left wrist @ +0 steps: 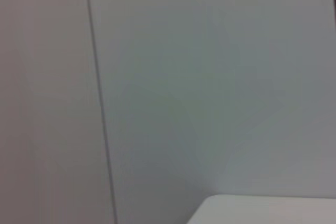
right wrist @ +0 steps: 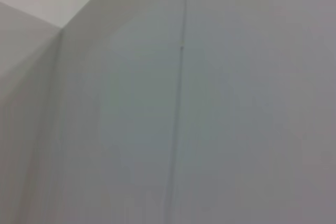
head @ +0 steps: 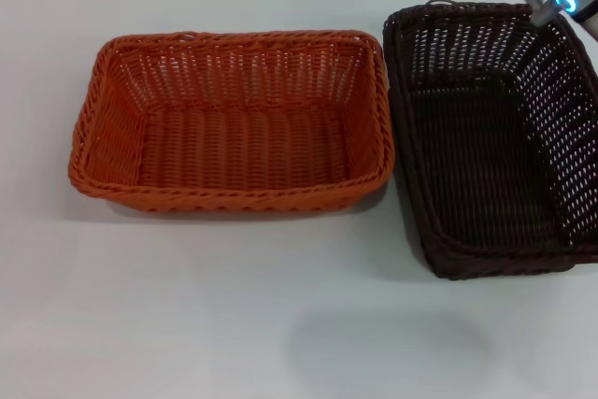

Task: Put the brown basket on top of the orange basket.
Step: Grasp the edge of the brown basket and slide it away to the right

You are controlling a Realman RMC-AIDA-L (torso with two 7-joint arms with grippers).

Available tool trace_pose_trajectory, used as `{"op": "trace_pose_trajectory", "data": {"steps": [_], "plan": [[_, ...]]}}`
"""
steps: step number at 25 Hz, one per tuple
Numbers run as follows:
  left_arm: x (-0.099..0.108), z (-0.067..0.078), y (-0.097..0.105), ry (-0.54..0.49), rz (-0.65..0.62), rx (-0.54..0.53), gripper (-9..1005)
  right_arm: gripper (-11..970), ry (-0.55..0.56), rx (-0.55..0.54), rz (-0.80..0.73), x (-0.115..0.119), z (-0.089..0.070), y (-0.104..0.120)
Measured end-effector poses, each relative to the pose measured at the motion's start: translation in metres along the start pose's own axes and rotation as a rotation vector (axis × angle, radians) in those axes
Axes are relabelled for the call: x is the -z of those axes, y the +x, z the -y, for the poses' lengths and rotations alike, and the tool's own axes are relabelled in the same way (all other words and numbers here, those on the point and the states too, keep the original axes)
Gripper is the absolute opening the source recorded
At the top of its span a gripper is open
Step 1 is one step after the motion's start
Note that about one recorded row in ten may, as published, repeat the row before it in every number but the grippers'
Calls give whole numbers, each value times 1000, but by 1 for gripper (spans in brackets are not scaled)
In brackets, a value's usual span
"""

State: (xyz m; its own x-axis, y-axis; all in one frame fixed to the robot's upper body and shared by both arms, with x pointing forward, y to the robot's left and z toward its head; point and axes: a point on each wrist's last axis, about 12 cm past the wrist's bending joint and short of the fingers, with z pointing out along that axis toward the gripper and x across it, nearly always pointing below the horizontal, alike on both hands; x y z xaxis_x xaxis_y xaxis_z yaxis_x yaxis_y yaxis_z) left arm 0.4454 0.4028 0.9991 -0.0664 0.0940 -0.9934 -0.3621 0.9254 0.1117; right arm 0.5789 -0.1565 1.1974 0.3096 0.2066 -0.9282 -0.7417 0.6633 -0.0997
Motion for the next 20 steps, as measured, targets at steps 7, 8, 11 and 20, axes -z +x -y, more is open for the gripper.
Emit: {"op": "trace_pose_trajectory", "data": {"steps": [7, 8, 11, 20], "plan": [[1, -10, 3, -62, -27, -4, 827, 825, 70, 74, 58, 0, 17, 11], [1, -11, 4, -69, -33, -8, 827, 825, 84, 102, 65, 0, 20, 13], [-5, -11, 4, -73, -57, -40, 827, 825, 127, 200, 99, -1, 24, 19], [-19, -17, 1, -149, -85, -47, 827, 826, 256, 45, 131, -30, 25, 12]]}}
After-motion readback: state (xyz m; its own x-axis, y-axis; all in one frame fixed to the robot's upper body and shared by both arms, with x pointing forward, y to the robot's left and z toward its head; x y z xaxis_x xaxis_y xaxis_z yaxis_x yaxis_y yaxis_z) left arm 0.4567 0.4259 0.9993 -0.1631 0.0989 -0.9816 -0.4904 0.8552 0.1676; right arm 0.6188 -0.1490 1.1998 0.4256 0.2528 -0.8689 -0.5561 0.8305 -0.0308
